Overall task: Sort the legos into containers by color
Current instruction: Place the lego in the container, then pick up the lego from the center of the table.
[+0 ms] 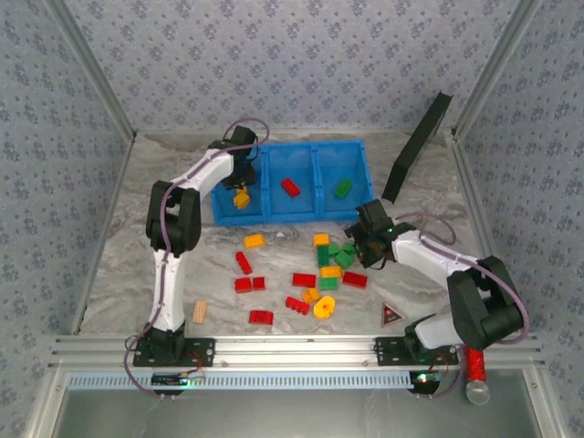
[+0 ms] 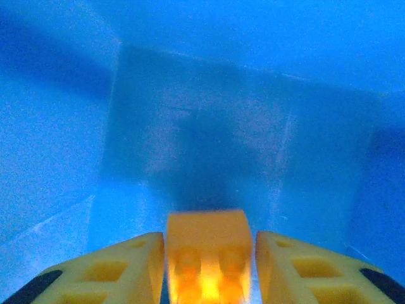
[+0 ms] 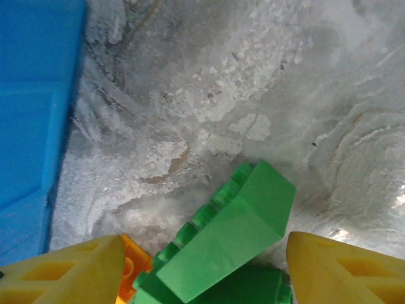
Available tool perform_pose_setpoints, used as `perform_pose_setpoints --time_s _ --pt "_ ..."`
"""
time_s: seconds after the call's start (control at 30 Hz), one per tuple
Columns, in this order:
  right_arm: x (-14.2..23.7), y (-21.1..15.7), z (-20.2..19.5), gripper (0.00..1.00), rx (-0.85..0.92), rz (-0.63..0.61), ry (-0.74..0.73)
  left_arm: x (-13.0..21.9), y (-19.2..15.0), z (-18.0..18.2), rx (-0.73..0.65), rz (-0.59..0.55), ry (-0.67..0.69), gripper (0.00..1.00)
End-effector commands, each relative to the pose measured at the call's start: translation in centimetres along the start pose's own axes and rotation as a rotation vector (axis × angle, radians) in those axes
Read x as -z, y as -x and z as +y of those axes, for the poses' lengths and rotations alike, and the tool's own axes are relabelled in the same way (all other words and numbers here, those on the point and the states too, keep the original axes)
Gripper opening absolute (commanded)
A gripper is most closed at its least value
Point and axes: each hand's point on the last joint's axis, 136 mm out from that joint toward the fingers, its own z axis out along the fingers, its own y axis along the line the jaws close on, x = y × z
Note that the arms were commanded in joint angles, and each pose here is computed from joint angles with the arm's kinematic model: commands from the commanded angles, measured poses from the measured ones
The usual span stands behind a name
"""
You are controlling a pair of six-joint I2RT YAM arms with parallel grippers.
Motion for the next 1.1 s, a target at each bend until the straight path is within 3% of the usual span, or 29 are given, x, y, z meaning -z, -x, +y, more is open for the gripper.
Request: perform_pose_setpoints --time_s 0.0,0.27,0.53,0.83,1.07 --pt "-0.4 -0.6 0.2 0.67 -0.036 0.019 -0.018 2.1 1.5 0.0 0.000 -0.034 -0.016 0.47" --pt "-1.4 -0.6 0.0 0.50 -0.031 0.016 -0.044 5.6 2.6 -0.3 -0.017 -0.075 -0.060 0.50" --pt "-2.3 -0.4 -1.0 0.18 -0.003 0.020 -0.076 11.2 3.1 -0.6 -0.041 -0.128 -0.154 0.50" --pt "-0.5 0.8 -1.2 0.14 0.083 -0.010 -0.063 16.7 1.2 1.4 -0.125 -0.211 -0.197 0.56" --pt "3.3 2.0 0.2 0.15 0.167 -0.079 -0.009 18.3 -2.9 3.9 -0.120 -0.160 -0.185 0.56"
